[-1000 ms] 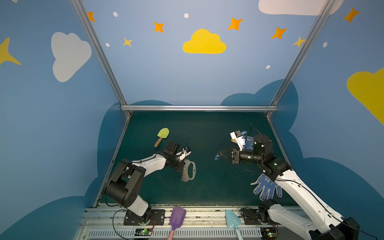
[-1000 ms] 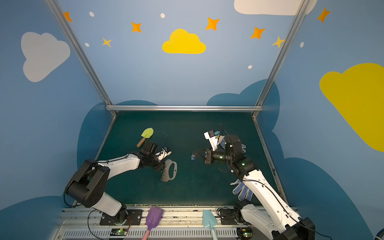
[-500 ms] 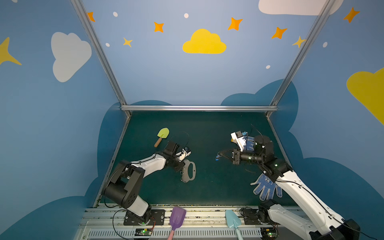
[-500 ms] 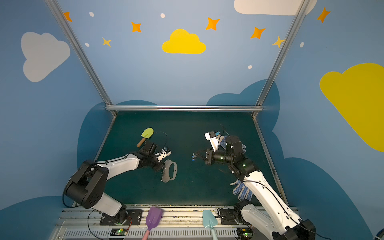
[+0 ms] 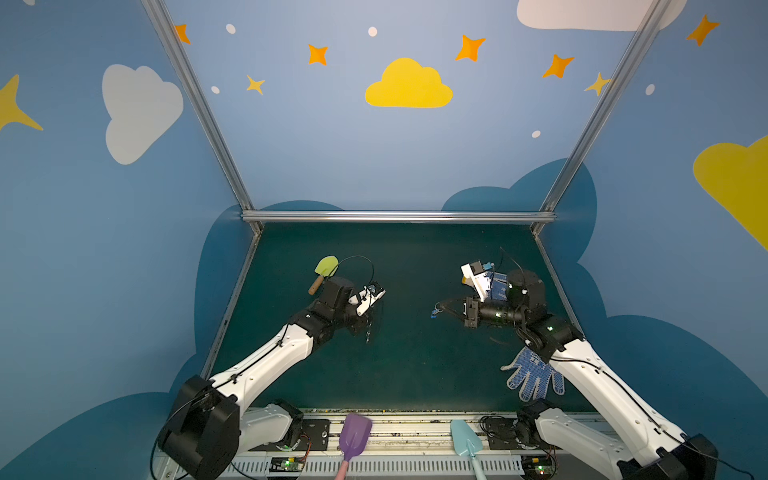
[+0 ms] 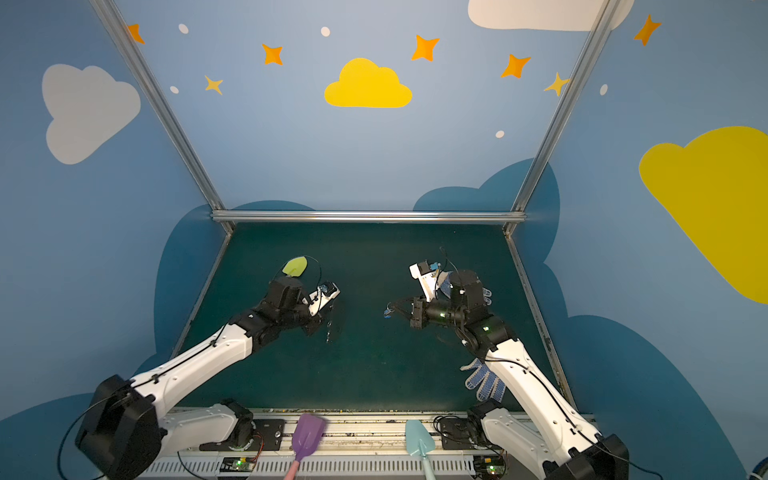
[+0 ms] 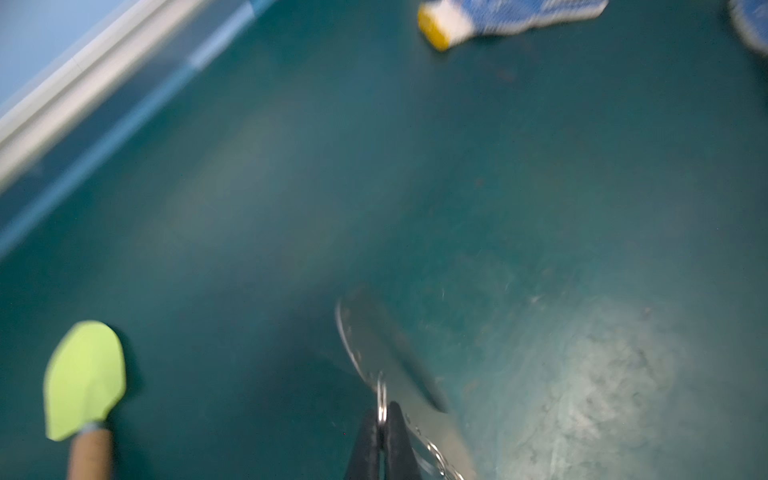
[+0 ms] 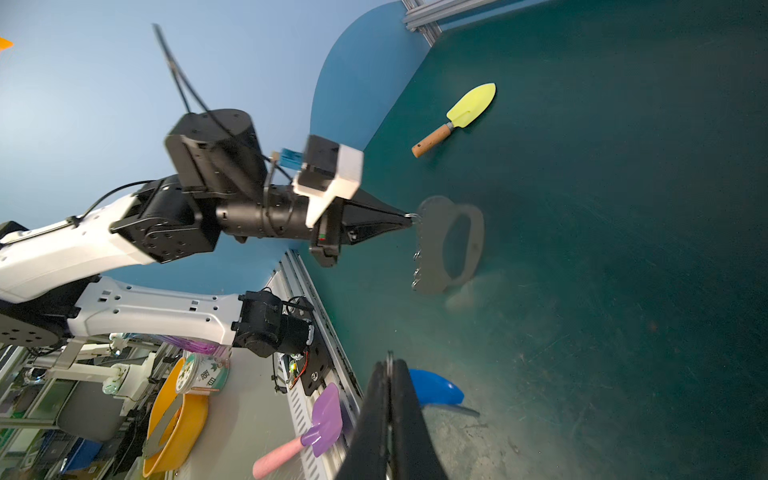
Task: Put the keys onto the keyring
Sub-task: 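Lift the metal plate with left gripper toward the keys in right gripper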
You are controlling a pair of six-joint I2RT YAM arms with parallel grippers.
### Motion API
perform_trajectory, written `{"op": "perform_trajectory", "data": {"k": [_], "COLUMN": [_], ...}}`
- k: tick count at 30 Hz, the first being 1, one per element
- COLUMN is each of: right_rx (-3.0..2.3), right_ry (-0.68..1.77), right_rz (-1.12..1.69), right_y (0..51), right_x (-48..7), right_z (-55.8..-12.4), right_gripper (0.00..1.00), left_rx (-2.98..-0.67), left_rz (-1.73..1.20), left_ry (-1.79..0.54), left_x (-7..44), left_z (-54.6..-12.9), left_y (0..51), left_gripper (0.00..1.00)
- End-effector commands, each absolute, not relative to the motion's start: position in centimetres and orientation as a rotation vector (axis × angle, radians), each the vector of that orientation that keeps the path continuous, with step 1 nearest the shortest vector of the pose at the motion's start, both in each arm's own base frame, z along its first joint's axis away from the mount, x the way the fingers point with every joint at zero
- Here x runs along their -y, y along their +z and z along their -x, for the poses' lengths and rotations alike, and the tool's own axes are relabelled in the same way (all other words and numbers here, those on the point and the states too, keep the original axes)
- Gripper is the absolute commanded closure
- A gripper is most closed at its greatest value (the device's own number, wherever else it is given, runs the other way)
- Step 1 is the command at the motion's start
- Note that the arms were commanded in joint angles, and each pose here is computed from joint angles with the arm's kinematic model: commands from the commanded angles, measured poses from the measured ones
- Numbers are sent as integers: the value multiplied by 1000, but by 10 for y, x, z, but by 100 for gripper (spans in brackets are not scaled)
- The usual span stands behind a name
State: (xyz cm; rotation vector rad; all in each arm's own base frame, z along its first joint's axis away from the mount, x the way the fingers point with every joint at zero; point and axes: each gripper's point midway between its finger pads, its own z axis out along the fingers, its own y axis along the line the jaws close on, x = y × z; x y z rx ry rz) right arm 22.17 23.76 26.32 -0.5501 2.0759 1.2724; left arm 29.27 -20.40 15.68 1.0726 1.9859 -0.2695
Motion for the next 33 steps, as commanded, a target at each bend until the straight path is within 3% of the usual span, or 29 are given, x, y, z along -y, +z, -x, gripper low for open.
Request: {"op": "perform_trajectory", "data": {"k": [1,11,18,33], "right_rx": [-2020,-1894,-1809,-1823], "right_ry": [1297,1287,1138,1155], "right_rz": [622,881,1000,940], "right_y": [280,301,299,303], "right_x": [-245,-265,-268,-273], "right_z": [-220,-192,-179,-189], "right_gripper": [100,100,100,100], "left_rx": [-1817,-1440,-1283,-1374], "left_rz": [-1091,-1311,-1335,-1144], "left_ry": [-226,-13,53,-577], "left_x": [218,258,275,272], "left_z": [-289,-242,-232,-198], "left_y": [203,264,289,339], "left_gripper": [96,96,96,96]}}
